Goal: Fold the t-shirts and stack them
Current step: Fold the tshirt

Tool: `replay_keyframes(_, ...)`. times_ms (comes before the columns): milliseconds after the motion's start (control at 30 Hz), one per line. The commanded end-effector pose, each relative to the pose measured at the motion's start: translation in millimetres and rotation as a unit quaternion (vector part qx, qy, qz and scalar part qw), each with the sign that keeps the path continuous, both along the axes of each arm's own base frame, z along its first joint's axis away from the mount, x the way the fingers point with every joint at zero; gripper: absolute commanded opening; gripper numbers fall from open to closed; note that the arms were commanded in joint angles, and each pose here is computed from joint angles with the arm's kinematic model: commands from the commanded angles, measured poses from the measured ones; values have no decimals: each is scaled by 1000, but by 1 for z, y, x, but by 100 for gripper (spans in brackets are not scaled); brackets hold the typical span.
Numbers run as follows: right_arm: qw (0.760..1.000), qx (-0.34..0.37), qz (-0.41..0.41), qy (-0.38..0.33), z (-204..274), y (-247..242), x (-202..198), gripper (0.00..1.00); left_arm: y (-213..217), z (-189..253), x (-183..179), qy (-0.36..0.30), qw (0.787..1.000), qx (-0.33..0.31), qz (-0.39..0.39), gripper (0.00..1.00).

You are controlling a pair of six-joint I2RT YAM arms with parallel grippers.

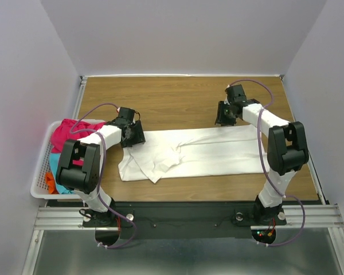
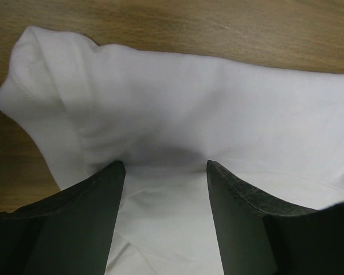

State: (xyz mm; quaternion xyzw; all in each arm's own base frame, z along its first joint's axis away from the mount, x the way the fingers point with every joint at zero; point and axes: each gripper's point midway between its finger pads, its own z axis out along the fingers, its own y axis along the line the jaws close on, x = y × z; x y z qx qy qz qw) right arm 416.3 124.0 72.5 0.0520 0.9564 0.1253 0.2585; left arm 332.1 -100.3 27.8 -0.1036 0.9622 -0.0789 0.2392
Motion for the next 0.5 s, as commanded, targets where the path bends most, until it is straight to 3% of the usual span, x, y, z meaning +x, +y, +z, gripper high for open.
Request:
replay_keyframes(0,999,14,41,-12,4,37,8,41,19,-18,-4,17,999,27,24,70)
replay_keyframes(467,995,-20,76,56,-22,60,-36,40,8,-16,-6,18,1000,-3,15,70)
